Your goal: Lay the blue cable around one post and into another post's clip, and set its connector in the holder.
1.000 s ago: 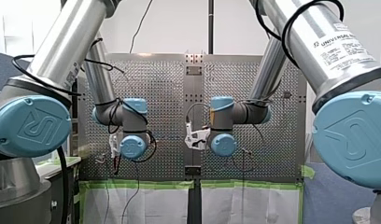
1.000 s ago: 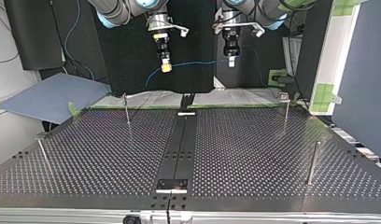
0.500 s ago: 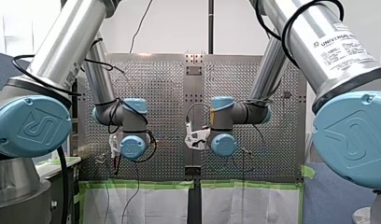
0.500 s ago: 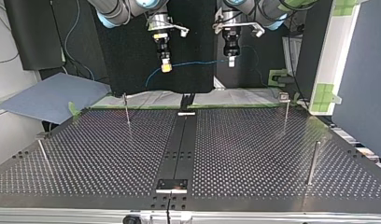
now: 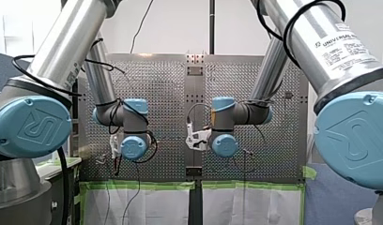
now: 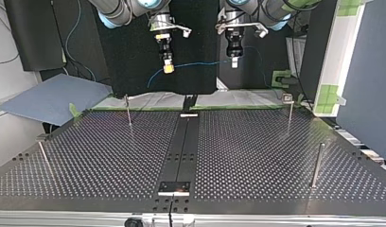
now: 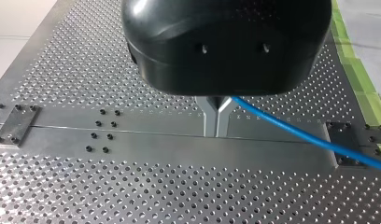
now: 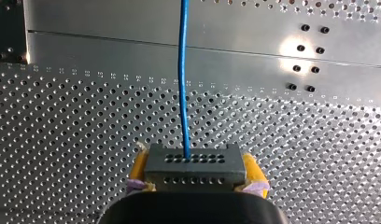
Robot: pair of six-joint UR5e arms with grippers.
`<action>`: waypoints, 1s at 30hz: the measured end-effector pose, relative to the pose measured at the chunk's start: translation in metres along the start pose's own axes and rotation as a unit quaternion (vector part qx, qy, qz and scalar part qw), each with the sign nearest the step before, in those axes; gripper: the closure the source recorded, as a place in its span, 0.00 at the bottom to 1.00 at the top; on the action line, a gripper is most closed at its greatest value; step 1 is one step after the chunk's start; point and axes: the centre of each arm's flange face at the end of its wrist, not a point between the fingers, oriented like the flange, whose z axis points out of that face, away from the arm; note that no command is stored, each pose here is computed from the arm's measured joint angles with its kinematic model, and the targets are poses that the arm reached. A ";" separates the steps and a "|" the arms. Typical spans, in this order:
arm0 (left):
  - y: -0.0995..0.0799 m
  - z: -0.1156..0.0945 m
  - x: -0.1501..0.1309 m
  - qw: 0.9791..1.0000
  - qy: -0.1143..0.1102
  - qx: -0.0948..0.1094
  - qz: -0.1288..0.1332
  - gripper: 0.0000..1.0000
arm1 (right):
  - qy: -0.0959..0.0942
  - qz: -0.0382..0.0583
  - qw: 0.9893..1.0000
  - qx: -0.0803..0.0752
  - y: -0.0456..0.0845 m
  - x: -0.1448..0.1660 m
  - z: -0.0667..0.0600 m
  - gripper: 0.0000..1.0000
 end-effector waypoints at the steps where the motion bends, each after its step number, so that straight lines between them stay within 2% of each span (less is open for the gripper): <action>1: 0.000 0.000 0.000 1.000 0.000 0.000 0.000 1.00 | 0.000 0.000 1.000 0.000 0.000 0.000 0.000 1.00; 5: 0.000 0.000 0.000 1.000 0.000 0.000 0.000 1.00 | 0.000 0.000 1.000 0.000 0.000 0.000 0.000 1.00; 6: 0.000 0.000 0.000 1.000 0.000 0.000 0.000 0.95 | 0.000 0.000 1.000 0.000 0.000 0.000 0.000 1.00; 8: 0.000 0.000 0.000 1.000 0.000 0.000 0.000 0.92 | 0.000 0.000 1.000 0.000 0.000 0.000 0.000 1.00; 30: 0.000 -0.001 0.000 1.000 0.001 0.000 0.001 0.92 | 0.000 0.001 1.000 0.000 0.000 0.000 0.000 1.00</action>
